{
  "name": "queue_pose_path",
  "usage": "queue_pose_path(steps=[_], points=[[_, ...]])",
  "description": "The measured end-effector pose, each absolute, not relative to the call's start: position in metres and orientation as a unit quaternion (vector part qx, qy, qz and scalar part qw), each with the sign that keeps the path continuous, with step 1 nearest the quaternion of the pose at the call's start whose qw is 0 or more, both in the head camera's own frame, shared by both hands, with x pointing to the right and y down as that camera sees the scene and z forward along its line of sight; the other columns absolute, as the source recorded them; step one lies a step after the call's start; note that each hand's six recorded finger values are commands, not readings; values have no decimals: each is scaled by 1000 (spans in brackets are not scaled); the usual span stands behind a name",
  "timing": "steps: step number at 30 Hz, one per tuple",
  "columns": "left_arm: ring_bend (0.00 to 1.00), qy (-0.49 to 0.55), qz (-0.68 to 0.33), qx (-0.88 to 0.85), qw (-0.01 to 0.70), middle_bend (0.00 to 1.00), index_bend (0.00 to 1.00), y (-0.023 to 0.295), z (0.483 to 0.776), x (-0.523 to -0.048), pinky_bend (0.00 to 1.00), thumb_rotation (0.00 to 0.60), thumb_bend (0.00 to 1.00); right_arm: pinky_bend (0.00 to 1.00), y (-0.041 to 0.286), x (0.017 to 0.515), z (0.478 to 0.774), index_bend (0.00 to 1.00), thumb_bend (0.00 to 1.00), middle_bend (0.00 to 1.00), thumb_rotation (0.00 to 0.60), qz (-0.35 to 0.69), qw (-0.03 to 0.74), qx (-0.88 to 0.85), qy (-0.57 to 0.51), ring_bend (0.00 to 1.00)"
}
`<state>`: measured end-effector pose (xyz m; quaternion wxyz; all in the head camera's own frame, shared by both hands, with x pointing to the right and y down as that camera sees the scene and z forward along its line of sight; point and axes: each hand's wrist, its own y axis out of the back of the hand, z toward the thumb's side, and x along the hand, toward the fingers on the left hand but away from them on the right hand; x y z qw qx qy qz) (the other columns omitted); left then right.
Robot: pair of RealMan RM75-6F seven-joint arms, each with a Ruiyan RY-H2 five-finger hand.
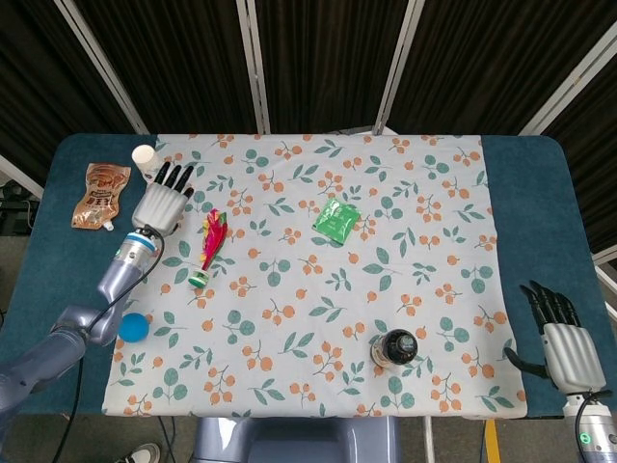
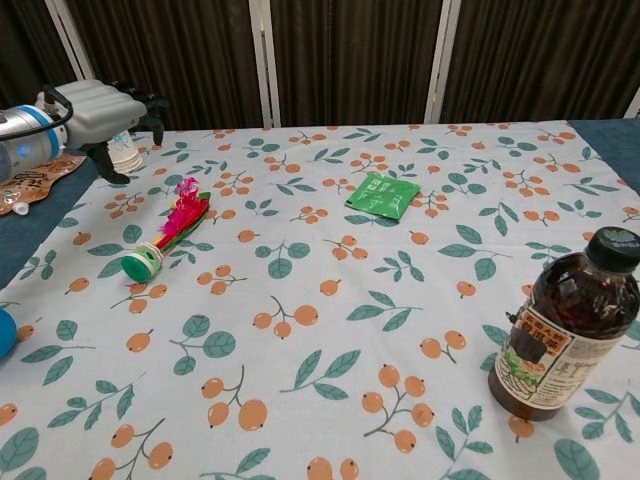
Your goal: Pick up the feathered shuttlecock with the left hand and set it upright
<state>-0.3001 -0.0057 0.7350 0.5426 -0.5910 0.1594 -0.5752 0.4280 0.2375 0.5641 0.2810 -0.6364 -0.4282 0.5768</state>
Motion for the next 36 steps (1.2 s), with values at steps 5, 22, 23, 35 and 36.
queue_pose_path(steps=[5,22,23,35,36], points=[[0,158,-563,-607,538,0,389,-3,748,-276,0,600,234,0,237,429,564,73,132,0,600,577,277,-637,-430,0],[0,126,-553,-612,551,0,445,1,766,-237,0,600,233,0,237,430,563,75,133,0,600,575,269,-637,-437,0],[0,125,-553,-612,551,0,452,1,767,-236,0,600,232,0,237,430,562,75,133,0,600,575,269,-637,-437,0],[0,110,-564,-606,550,0,474,-4,770,-238,0,600,233,0,237,431,563,77,134,0,600,575,266,-637,-440,0],[0,111,-565,-607,548,0,473,-4,771,-239,0,600,233,0,237,430,563,78,135,0,600,575,266,-637,-440,0]])
